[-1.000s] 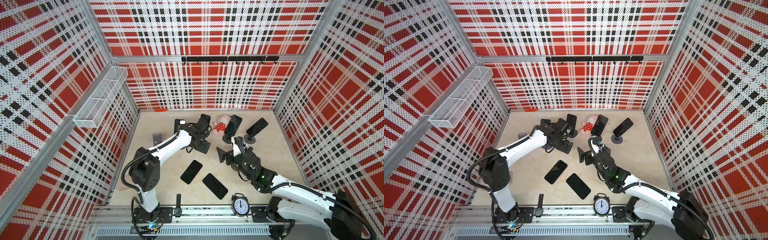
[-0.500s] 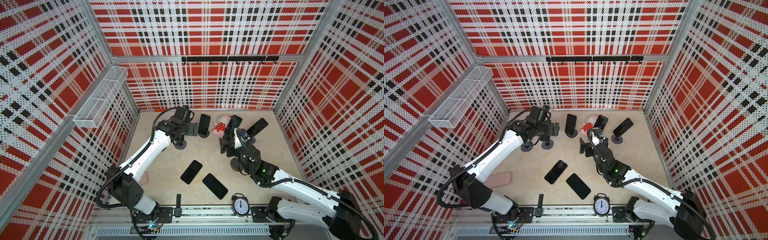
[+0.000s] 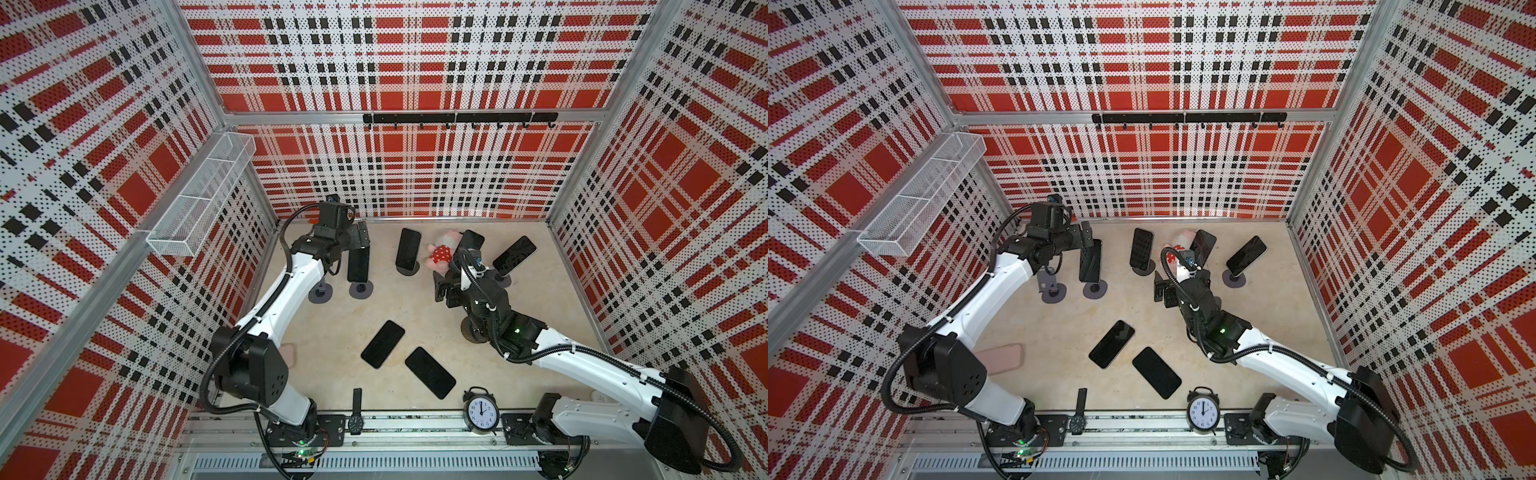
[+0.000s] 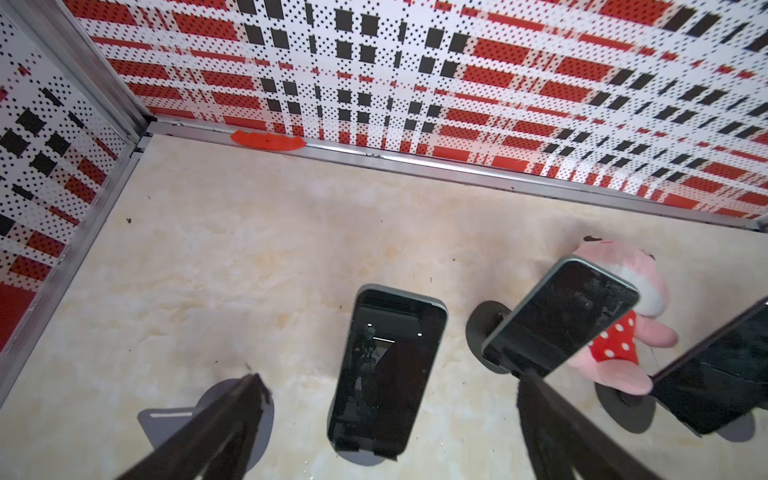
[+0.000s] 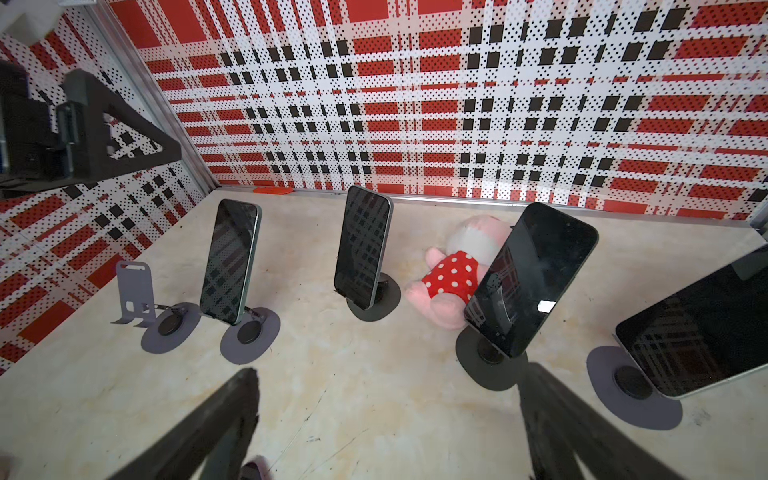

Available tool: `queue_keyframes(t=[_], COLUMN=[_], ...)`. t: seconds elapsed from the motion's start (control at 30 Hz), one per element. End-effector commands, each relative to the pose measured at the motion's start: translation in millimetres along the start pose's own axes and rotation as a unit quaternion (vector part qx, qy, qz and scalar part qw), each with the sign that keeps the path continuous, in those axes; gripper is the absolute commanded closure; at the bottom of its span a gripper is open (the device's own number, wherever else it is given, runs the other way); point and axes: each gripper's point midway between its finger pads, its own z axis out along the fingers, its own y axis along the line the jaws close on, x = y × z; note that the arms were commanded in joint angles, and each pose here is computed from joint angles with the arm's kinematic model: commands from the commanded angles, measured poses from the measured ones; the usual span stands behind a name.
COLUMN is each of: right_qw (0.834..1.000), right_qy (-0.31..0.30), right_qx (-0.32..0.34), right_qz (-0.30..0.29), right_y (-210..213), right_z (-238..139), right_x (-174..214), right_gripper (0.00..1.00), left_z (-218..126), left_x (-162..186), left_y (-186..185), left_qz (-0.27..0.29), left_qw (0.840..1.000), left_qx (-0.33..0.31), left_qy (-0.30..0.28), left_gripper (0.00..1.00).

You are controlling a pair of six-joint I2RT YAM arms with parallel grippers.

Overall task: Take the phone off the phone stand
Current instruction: 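Raise the left gripper and swing it back toward the stands, then position the left gripper above the black phone on the nearest stand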

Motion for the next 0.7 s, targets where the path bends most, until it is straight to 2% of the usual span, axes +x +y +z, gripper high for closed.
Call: queue_keyframes(t=[0.0, 0.27, 0.43, 0.57, 0.67], right_qw=[1.000, 1.000, 1.000, 0.999, 0.999], right_qy=[-0.016, -0.019, -0.016, -0.007, -0.008], right_qx=[0.005, 0.016, 0.019, 0.026, 0.031], right_qz=[0.012, 0.007, -0.008, -0.021, -0.026], right_y=[-0.5, -6.8, -8.8, -10.4, -13.5], right_z=[3.1, 4.6, 7.2, 9.8, 8.6], right_x=[-9.3, 1.5, 9.9, 14.0, 15.6], right_gripper=[0.00, 0.00, 0.00, 0.00, 0.00], left_z=[13.2, 42.3, 55.5, 62.7, 70.2], left_x=[3.0, 5.1, 9.2, 16.7, 15.9], left_y=[-12.0, -27.9, -14.2, -16.9, 3.6], left_qz=[0.046, 0.084, 0.101, 0.102, 0.085], left_qw=[0.998, 0.992, 0.989, 0.987, 0.988], left_qx=[0.020, 0.045, 0.010, 0.022, 0.008], left_qy=[0.032, 0.084, 0.106, 0.122, 0.127], left_gripper=[0.02, 0.02, 0.02, 0.02, 0.02])
